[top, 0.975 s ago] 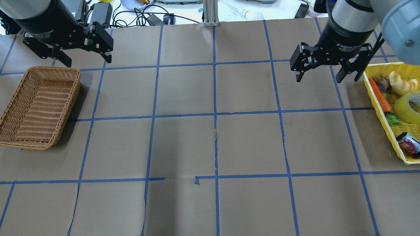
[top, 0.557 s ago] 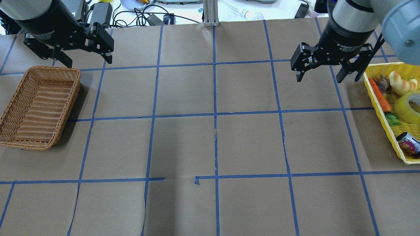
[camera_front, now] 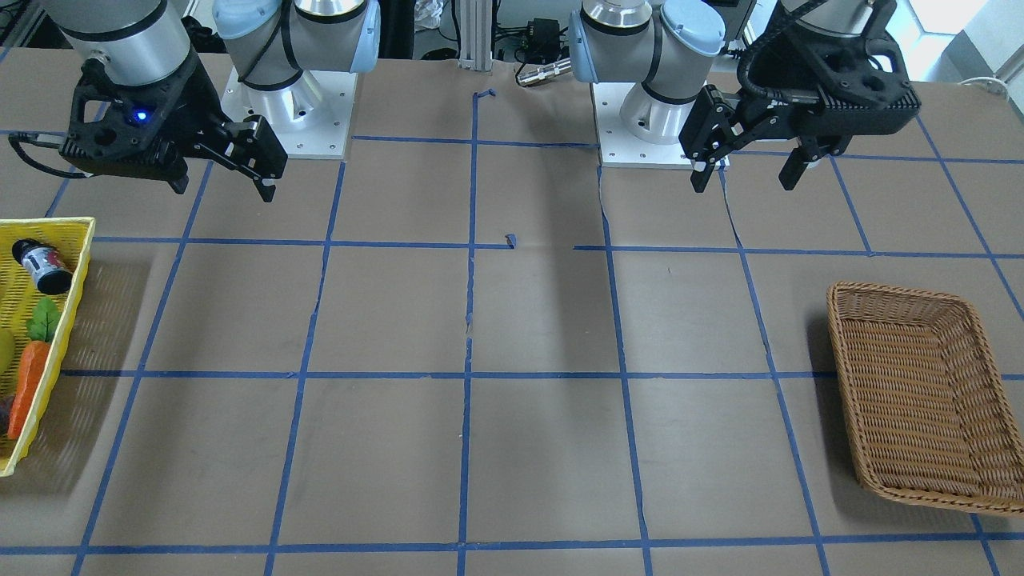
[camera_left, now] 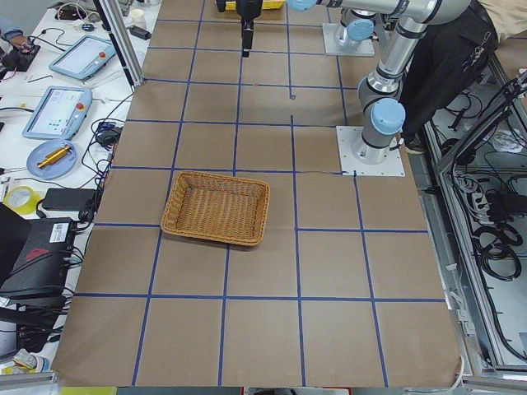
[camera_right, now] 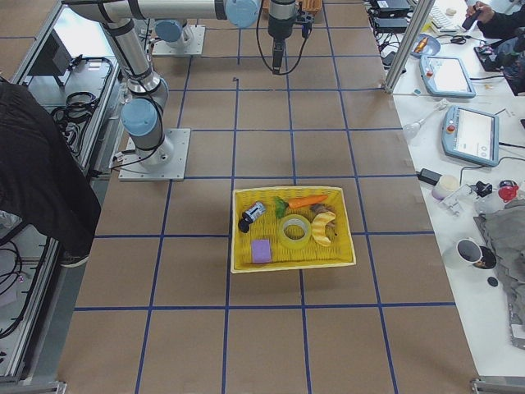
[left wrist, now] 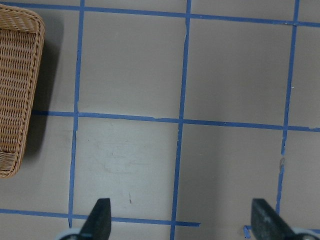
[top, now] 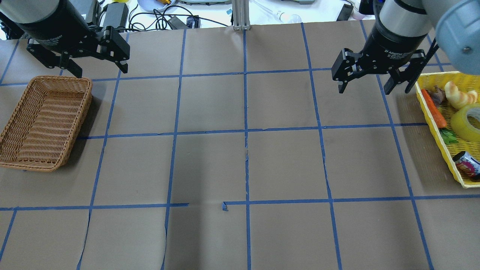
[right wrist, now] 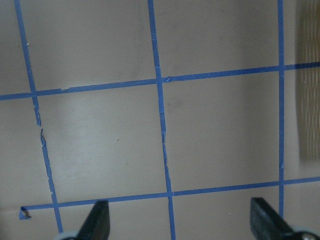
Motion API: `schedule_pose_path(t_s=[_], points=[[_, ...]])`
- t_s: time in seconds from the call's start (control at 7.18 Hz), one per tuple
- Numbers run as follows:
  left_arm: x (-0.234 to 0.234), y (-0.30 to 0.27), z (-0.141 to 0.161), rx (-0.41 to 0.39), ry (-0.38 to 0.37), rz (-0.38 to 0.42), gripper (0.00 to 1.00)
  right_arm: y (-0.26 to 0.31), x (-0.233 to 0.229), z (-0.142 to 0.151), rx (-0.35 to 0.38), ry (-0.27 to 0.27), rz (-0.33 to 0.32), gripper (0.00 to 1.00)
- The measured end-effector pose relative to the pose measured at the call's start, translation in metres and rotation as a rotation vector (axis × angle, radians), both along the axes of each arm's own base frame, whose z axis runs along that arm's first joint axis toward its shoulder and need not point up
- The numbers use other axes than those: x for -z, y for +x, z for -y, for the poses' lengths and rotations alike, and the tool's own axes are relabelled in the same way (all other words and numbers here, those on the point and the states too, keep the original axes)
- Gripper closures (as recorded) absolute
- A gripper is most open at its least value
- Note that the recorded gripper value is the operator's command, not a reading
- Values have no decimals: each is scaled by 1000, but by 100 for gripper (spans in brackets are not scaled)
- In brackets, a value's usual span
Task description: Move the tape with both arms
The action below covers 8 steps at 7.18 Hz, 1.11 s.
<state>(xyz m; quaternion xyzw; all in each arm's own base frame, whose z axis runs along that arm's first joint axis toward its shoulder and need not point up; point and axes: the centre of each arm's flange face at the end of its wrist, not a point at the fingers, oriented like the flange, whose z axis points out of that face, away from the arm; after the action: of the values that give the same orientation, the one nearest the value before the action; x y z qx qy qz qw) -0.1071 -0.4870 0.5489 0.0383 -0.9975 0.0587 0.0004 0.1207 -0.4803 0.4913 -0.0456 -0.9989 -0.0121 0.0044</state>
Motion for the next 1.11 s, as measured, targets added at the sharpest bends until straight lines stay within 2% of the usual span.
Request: schedule_pose_path(t_s=[1.11], points=[[1, 1, 0, 3, 2, 3, 0, 0, 0, -3, 0, 11, 2, 0]])
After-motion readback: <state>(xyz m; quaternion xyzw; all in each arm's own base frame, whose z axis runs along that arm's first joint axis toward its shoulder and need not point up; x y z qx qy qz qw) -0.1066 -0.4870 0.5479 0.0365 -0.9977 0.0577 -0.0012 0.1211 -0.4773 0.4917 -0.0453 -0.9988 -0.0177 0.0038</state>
